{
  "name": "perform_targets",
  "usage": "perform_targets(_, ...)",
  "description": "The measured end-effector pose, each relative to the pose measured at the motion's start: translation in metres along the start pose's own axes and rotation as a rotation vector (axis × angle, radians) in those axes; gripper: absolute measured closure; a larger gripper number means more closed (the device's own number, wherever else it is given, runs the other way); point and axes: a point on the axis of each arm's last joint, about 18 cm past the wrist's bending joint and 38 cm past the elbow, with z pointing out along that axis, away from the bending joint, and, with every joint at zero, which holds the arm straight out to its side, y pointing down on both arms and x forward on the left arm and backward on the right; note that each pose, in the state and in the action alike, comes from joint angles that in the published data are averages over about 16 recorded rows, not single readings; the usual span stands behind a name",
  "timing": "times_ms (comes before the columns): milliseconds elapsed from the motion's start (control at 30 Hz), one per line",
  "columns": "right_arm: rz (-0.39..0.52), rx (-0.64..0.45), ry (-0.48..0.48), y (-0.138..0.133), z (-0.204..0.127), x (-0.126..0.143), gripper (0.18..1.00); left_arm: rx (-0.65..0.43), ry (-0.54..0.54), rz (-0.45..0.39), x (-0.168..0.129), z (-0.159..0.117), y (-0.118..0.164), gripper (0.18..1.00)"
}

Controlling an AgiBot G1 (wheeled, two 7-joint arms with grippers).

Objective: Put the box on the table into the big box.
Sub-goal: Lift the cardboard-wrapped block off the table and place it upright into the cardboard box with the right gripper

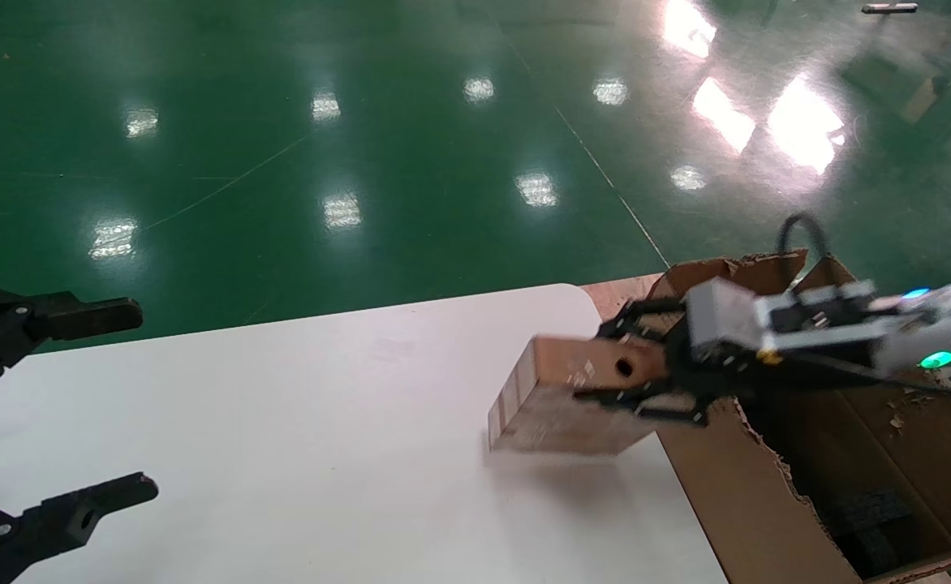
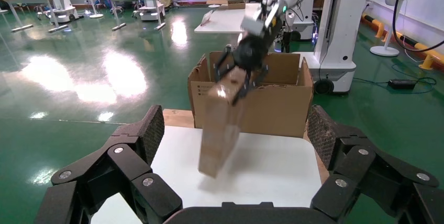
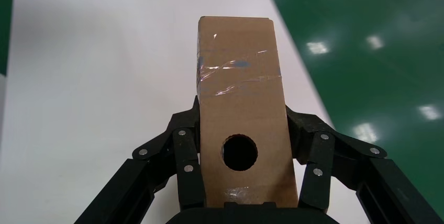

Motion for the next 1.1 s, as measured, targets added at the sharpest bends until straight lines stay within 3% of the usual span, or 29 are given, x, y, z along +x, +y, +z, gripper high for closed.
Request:
perform_targets(333, 0.112, 0.053, 0.288, -0.036, -0.099, 0.043, 0.713, 0.000, 0.000, 0.000, 0.000, 0.000, 0.000, 0.184)
perform_targets(533, 0.198, 0.059, 0.455, -0.036, -0.155, 0.055, 0.715, 0.000, 0.000, 0.000, 0.000, 0.000, 0.000, 0.184)
perform_targets(800, 0.349, -0.055, 0.581, 0.005, -0.198, 0.045, 0.717, 0.000, 0.000, 0.000, 0.000, 0.000, 0.000, 0.184)
perform_targets(1100, 0.592, -0.188, 0.616, 0.069, -0.209, 0.013, 0.719, 0.000, 0.000, 0.000, 0.000, 0.000, 0.000, 0.184)
